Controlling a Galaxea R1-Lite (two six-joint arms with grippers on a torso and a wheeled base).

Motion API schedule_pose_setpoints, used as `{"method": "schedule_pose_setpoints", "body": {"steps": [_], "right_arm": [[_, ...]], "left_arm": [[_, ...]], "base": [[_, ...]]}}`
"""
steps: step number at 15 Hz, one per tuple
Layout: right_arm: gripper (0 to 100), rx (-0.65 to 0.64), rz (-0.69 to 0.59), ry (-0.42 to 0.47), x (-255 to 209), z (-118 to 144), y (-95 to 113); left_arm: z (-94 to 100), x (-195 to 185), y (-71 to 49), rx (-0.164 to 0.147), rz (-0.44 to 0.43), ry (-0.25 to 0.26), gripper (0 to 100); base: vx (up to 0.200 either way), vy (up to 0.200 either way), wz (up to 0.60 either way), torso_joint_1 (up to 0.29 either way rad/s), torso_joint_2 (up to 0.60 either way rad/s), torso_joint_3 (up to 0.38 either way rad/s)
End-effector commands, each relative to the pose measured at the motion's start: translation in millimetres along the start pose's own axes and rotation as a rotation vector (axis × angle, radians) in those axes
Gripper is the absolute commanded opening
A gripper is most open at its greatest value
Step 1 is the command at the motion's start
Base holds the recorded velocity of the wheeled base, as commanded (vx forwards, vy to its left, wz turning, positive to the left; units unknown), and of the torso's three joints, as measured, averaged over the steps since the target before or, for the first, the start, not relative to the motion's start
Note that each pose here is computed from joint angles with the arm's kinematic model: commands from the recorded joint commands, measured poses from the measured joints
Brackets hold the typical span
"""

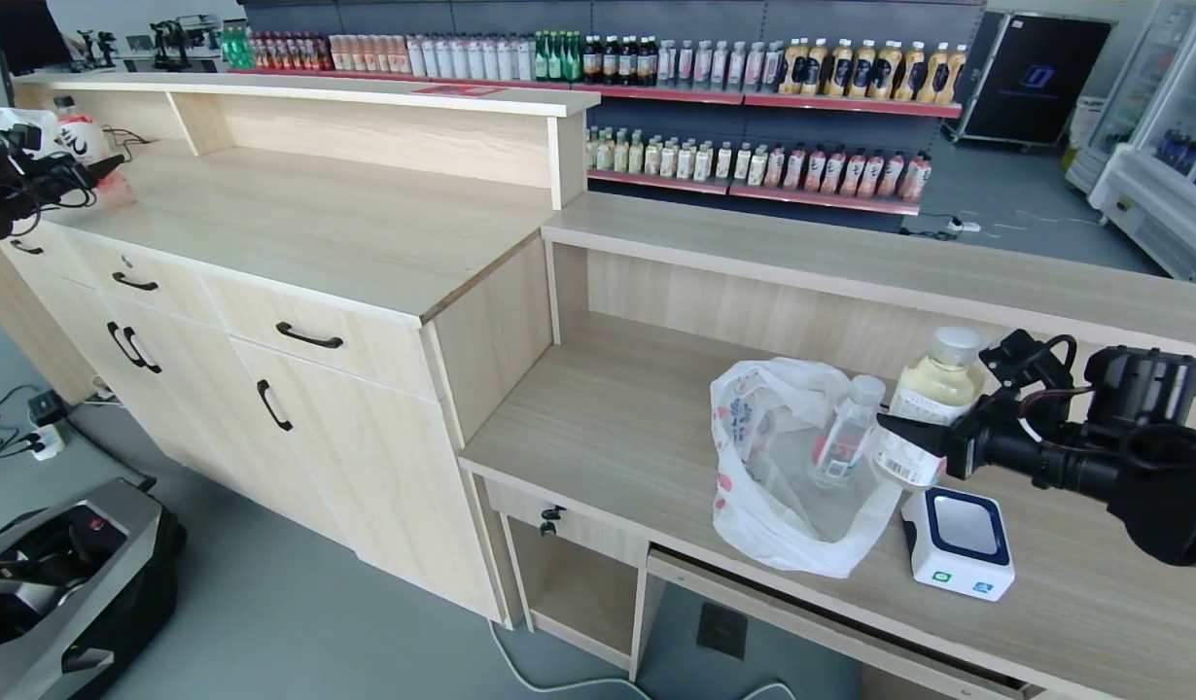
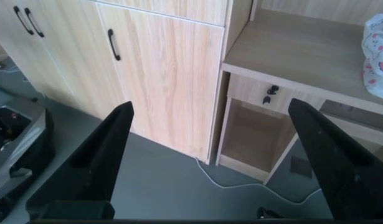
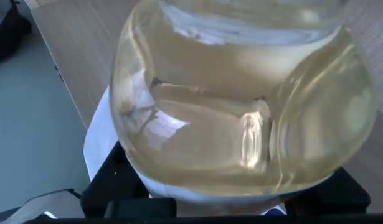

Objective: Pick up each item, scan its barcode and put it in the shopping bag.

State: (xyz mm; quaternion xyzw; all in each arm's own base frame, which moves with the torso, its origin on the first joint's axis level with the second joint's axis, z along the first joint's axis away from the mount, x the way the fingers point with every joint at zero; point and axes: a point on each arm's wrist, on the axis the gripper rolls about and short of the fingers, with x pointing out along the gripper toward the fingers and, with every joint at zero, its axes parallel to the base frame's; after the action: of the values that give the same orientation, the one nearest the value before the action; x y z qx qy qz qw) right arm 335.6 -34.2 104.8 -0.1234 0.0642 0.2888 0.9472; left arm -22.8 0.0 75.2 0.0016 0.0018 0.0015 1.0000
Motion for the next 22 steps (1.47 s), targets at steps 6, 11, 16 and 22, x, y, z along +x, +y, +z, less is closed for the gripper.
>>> {"method": "schedule_pose_setpoints", "body": {"steps": [6,11,16,22], "right_arm": [[0,-0.059,0.192,0.007,21.8,-60.7,-9.3],[0,-0.058,0.261,-0.03,35.7,-79.2,-13.2],[0,-0.069,0.305,-0.052,59.6,-97.9,-12.9],[0,-0.098,0.364,-0.09,85.9,-105.0,-2.6]], "left_arm": [[0.0,0.0,0.0,0.0,0.0,-0.001,100],[0.0,0.0,0.0,0.0,0.0,-0.001,100],[0.0,0.0,0.0,0.0,0.0,-0.001,100],[0.0,0.0,0.0,0.0,0.0,-0.001,100]], "base": [[0.0,0.0,0.0,0.0,0.0,0.0],[0.0,0.0,0.0,0.0,0.0,0.0],[0.0,0.0,0.0,0.0,0.0,0.0],[0.0,0.0,0.0,0.0,0.0,0.0]]}}
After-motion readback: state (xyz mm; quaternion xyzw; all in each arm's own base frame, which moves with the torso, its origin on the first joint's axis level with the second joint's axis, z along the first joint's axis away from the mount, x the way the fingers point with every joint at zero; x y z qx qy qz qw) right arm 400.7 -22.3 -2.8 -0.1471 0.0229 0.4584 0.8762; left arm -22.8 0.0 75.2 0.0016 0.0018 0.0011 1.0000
